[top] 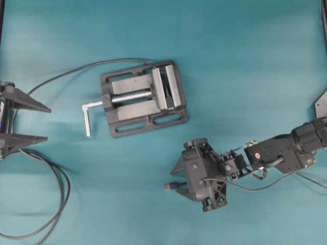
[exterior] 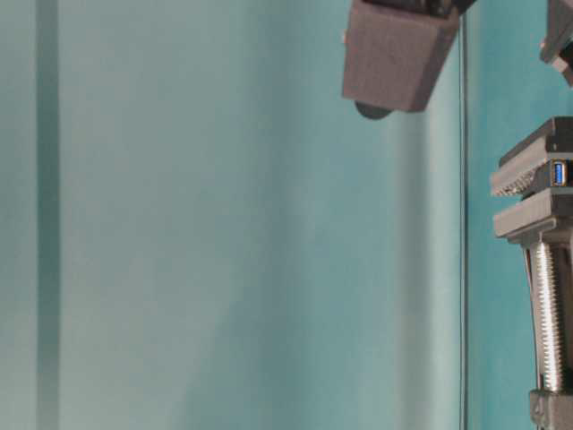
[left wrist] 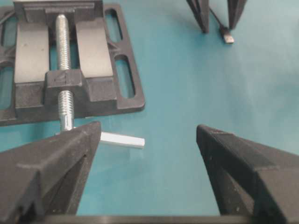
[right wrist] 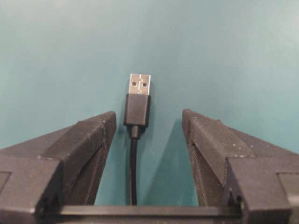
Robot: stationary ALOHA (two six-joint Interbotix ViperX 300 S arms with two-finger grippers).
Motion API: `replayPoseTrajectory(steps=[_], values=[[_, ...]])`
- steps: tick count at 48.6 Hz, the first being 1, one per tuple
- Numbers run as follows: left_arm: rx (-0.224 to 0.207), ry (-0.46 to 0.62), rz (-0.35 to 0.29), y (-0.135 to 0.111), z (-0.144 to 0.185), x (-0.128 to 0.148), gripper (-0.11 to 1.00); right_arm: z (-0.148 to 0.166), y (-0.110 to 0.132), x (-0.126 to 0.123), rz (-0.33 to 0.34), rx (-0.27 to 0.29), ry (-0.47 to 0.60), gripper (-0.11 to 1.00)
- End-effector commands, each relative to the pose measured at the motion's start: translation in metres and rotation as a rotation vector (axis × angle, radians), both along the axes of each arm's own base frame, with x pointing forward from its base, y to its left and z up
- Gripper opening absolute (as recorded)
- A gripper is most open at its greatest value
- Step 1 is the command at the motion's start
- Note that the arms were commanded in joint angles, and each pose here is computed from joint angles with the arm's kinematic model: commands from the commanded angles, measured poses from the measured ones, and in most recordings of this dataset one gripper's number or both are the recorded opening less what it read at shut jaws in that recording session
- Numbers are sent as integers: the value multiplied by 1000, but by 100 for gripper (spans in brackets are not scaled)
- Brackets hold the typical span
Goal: Insert the USB cable into the fixed female connector.
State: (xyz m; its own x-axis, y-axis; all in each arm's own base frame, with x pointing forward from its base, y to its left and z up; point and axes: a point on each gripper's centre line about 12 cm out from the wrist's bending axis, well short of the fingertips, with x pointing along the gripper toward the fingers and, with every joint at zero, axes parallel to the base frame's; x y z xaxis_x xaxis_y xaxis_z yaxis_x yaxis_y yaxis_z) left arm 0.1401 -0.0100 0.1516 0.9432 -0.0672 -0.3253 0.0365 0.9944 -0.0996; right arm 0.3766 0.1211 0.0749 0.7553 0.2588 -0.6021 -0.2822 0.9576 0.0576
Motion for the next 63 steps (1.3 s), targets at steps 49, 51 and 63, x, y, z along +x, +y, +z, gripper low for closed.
replayPoseTrajectory(steps=[49, 51, 63], values=[[-2, -49, 2, 0, -2, -1, 98, 11, 12, 7, 26, -5, -2, 22], [-3, -49, 2, 0, -2, -1, 98, 11, 13, 7, 26, -5, -3, 22], [-2, -48, 3, 1, -2, -1, 98, 18, 12, 15, 17, 5, -29, 22]])
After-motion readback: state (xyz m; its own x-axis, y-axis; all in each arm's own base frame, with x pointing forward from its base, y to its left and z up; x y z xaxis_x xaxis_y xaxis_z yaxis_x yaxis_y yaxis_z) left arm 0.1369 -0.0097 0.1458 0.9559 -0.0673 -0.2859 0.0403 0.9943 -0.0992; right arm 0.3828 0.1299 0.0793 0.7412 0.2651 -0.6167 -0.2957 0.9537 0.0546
